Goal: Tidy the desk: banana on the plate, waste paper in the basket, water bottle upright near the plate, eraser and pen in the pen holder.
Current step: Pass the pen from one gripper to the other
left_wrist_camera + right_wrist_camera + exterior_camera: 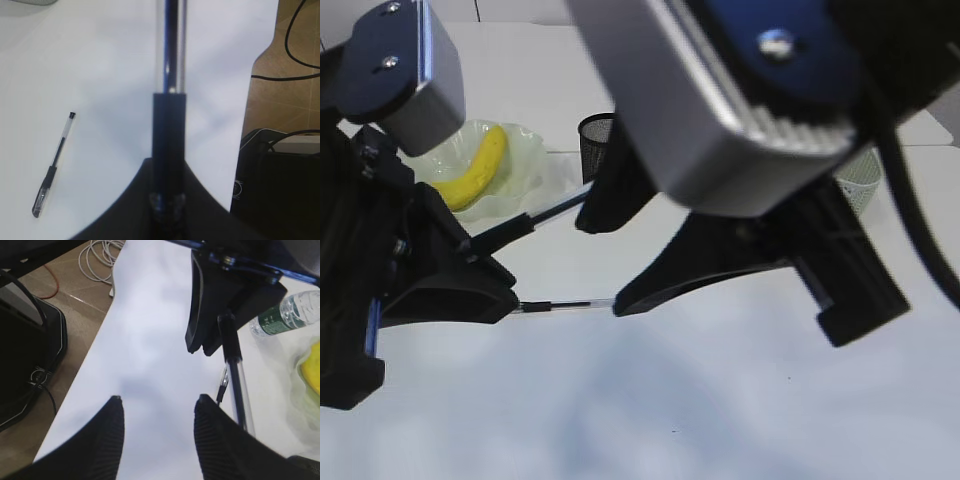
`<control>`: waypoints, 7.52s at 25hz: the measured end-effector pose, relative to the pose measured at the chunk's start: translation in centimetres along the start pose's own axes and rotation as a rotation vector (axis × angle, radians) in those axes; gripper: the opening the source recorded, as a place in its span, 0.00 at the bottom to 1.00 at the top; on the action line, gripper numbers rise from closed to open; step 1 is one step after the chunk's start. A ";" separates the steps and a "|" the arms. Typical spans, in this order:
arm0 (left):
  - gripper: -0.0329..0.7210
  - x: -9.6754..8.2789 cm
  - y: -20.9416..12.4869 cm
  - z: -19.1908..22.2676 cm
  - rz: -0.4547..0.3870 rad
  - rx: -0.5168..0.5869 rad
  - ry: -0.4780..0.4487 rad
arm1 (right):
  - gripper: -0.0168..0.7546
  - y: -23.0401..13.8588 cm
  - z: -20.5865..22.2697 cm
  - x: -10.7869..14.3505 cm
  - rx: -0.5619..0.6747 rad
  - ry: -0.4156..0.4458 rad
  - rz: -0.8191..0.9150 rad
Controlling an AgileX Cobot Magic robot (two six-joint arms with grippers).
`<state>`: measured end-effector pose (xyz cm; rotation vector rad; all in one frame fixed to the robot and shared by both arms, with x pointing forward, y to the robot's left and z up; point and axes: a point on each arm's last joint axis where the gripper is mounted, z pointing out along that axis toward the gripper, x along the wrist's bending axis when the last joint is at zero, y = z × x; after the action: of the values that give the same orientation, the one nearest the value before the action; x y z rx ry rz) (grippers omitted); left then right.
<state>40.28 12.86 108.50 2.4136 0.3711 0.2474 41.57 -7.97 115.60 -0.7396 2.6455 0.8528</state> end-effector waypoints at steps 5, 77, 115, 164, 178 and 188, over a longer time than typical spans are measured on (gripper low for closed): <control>0.09 -0.1 -0.4 0.0 0.020 0.044 -0.013 | 0.47 1.0 0.6 -1.8 -0.002 -0.023 -0.022; 0.09 0.5 -0.3 1.2 -0.049 0.151 -0.046 | 0.46 1.4 5.6 -3.8 0.287 0.043 0.221; 0.09 0.4 -0.5 1.2 -0.044 0.167 -0.052 | 0.09 1.3 5.5 -3.9 0.308 0.036 0.191; 0.37 0.9 -0.6 1.2 -0.037 0.175 -0.005 | 0.09 1.4 4.7 -3.8 0.311 0.007 0.186; 0.37 1.4 -0.9 1.1 -0.060 0.214 0.052 | 0.09 0.4 4.0 -4.3 0.345 -0.023 0.212; 0.37 1.4 -0.9 1.1 -0.096 0.214 0.058 | 0.09 -4.8 0.8 -6.1 0.379 -0.109 0.387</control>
<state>41.70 13.34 107.19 2.5936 0.5637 0.2466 49.34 -8.42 115.11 -0.0869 2.7693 0.4302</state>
